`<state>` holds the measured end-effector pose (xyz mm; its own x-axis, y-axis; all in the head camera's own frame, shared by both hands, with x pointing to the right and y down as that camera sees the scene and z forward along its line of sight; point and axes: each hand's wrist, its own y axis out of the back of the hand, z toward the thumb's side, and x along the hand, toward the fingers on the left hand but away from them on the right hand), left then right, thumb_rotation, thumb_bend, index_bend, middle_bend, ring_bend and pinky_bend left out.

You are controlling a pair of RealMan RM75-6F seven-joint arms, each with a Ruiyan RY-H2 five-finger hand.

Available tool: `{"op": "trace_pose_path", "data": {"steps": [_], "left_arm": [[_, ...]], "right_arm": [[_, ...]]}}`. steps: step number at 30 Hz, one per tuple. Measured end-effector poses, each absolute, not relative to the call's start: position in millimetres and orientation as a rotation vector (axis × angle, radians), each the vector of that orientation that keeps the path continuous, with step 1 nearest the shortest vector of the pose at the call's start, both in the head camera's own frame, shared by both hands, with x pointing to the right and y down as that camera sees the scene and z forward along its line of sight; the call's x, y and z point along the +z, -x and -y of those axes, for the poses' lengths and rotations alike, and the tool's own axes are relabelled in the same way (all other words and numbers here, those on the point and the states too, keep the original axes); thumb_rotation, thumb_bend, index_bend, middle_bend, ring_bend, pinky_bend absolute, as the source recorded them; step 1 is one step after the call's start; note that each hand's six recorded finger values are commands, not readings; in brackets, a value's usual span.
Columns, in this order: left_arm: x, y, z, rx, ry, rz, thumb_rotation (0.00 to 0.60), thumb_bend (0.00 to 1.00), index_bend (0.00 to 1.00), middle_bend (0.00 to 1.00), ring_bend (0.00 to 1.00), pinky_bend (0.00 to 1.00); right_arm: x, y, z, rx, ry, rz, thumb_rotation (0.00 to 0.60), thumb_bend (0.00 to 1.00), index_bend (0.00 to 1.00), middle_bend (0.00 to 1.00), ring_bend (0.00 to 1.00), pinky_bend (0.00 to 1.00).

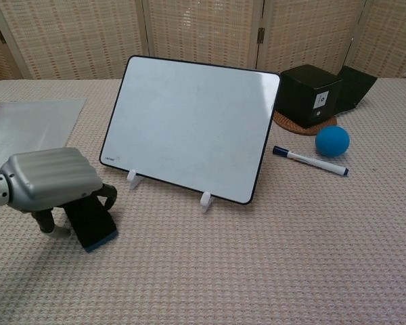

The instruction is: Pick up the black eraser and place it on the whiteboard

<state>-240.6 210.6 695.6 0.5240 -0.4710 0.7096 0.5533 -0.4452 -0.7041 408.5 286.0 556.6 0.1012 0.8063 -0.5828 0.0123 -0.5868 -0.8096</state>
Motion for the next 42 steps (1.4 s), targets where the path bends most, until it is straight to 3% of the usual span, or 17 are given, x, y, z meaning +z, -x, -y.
{"op": "trace_pose_path", "data": {"steps": [6,12,24,42], "left_arm": [[692,236,-211,-1.126,1.652,0.042,0.600,0.24,0.62,1.00,1.00,1.00],[680,234,-209,-1.076,1.636,-0.036,0.600,0.24,0.67,1.00,1.00,1.00],[647,222,-183,-1.029,1.561,-0.431,0.600,0.24,0.69,1.00,1.00,1.00],[656,142,-150,-0.958,1.535,-0.717,0.600,0.24,0.68,1.00,1.00,1.00]], "right_arm": [[558,-408,-287,1.554,1.732,0.800,0.600,0.34,0.00,0.00,0.00,0.00],[558,-407,-288,1.552,1.736,0.795,0.600,0.34,0.00,0.00,0.00,0.00],[554,-406,-289,1.538,1.741,0.799,0.600,0.33,0.00,0.00,0.00,0.00],[554,-410,-286,1.550,1.746,0.812,0.600,0.33,0.00,0.00,0.00,0.00]]}}
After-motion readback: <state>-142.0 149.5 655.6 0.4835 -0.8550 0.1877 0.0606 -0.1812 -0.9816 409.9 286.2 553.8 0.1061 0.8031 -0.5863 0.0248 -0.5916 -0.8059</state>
